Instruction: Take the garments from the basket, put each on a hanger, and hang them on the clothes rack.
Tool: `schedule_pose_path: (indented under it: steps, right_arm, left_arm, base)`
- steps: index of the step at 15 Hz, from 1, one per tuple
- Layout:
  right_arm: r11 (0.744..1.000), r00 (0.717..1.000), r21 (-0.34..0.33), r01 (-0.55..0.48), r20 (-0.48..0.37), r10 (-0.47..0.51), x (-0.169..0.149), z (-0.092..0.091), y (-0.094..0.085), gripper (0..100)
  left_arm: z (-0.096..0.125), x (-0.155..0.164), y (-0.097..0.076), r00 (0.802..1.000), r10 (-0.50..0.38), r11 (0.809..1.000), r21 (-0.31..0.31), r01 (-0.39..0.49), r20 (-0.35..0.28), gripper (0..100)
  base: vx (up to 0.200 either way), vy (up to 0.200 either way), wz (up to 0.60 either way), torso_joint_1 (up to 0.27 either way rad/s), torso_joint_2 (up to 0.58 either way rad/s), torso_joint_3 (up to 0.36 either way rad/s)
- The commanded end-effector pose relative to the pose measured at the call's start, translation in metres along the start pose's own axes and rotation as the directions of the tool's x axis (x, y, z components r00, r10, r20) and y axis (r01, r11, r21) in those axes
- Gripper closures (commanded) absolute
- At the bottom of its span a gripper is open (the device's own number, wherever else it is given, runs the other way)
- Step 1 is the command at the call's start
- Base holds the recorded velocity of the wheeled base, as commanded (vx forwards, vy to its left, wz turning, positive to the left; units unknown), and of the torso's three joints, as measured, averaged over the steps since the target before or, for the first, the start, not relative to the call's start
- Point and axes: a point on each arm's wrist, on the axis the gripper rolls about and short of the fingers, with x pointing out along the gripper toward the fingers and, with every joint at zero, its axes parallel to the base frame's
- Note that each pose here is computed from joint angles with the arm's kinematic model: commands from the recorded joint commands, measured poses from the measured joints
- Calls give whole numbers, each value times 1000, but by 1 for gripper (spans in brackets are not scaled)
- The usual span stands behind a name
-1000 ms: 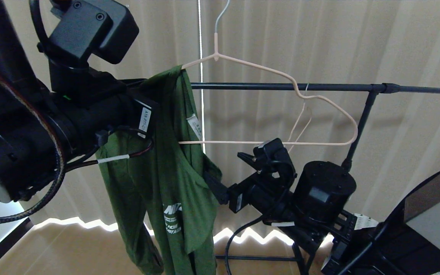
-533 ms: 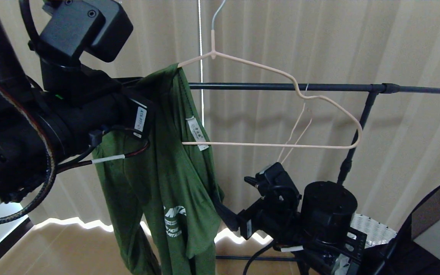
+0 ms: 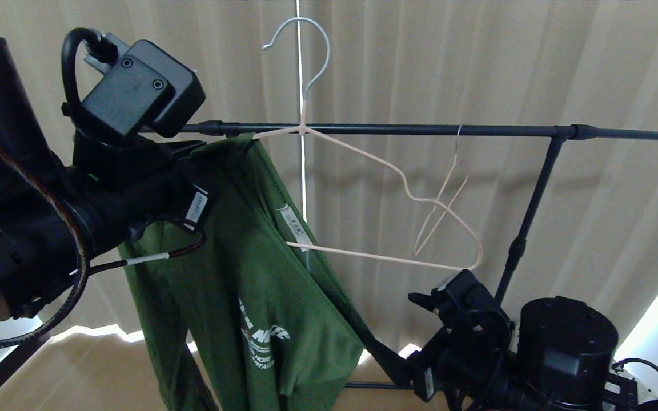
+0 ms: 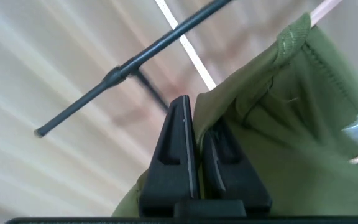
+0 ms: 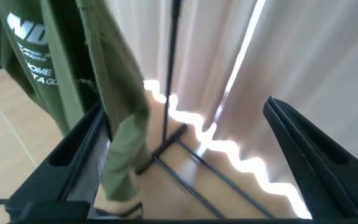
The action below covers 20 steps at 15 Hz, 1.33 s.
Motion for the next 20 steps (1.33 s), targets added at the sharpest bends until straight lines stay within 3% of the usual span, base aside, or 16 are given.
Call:
schedule_pose_path:
  steps: [1, 6, 9, 12, 14, 18, 20]
  right_arm:
    - [999, 999, 13, 29, 27, -30, -18, 8, -10, 0]
    - [992, 991, 41, 117, 56, -119, -22, 15, -32, 0]
    - [982, 980, 61, 178, 81, -183, -30, 28, -49, 0]
    - [968, 965, 83, 235, 101, -243, -37, 47, -64, 0]
    - [964, 961, 87, 249, 100, -258, -38, 53, -68, 0]
    - [959, 953, 99, 266, 126, -277, -39, 72, -73, 0]
    - [959, 954, 96, 266, 117, -277, -40, 74, -73, 0]
  left_arm:
    - [-3, -2, 4, 1000, 14, 1000, 1, -14, -7, 100]
    - [-10, -5, 6, 999, 32, 999, -4, -32, -11, 100]
    - [-20, -7, 10, 998, 53, 999, -3, -54, -37, 100]
    - [-24, -7, 8, 998, 61, 998, -6, -61, -20, 100]
    - [-26, -9, 6, 998, 56, 998, 6, -56, -22, 100]
    - [-39, -14, 2, 998, 63, 992, 115, -60, -23, 100]
    - [-40, -13, 1, 998, 65, 991, 118, -62, -23, 100]
  base:
    - [0, 0, 0, 0, 0, 0]
    - [0, 0, 0, 0, 0, 0]
    - [0, 0, 0, 0, 0, 0]
    - [0, 0, 0, 0, 0, 0]
    - [0, 0, 0, 0, 0, 0]
    - [0, 0, 0, 0, 0, 0]
    - [0, 0, 0, 0, 0, 0]
